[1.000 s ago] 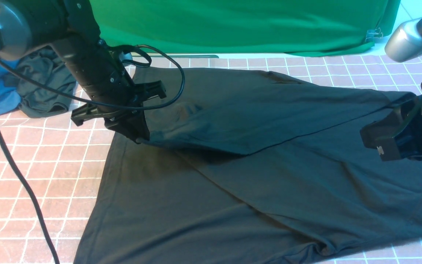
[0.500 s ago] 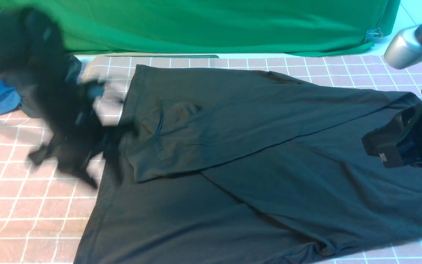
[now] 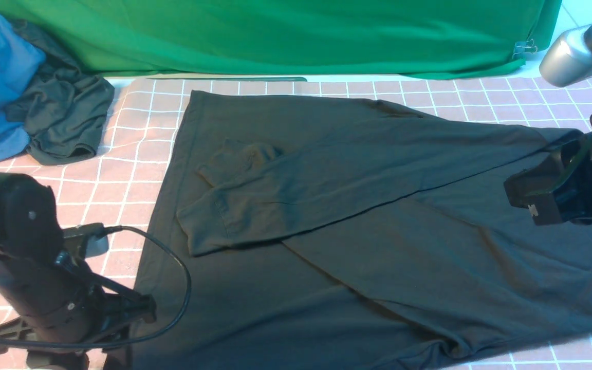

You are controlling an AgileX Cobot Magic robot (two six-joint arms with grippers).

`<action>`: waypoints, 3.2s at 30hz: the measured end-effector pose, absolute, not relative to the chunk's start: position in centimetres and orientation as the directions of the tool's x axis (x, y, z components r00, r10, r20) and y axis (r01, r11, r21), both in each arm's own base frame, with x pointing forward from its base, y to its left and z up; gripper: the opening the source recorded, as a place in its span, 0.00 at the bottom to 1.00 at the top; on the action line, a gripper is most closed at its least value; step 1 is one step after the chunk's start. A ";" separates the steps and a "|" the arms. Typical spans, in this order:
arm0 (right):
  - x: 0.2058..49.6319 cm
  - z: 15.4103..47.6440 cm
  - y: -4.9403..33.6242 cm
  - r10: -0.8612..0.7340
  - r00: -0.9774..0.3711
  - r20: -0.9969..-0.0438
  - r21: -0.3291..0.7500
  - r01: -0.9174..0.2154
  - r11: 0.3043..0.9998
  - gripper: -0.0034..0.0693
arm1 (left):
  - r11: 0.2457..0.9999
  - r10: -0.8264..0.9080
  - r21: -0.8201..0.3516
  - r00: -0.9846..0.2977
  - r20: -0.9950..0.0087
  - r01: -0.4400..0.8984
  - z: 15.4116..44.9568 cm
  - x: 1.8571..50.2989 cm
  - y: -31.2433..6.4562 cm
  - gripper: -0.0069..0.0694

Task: Fold a long-sleeved shirt over a pink coffee tablecloth.
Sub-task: 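Grasp the near edge of the shirt at its hem and shoulder corners, then fold the black garment in half by bringing its near edge over to the far edge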

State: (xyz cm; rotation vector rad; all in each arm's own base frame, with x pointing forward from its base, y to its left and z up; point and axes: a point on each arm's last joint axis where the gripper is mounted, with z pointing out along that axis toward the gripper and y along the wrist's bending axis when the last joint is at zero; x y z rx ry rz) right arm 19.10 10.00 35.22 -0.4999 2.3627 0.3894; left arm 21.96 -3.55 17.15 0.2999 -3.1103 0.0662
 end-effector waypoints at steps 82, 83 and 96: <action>32.2 26.8 3.7 -0.215 -0.947 -0.238 -0.003 -0.221 0.975 0.14 | 0.932 -0.332 -0.260 -0.886 -0.324 -0.254 31.6 30.3 -3.7 0.13; 33.1 26.9 3.2 -0.200 -0.951 -0.237 -0.003 -0.205 0.979 0.14 | 0.929 -0.341 -0.263 -0.882 -0.326 -0.262 31.6 31.5 -3.6 0.13; 45.1 23.5 1.0 -0.104 -0.957 -0.272 0.006 -0.110 0.994 0.33 | 0.914 -0.381 -0.268 -0.871 -0.312 -0.304 26.2 44.5 -3.0 0.13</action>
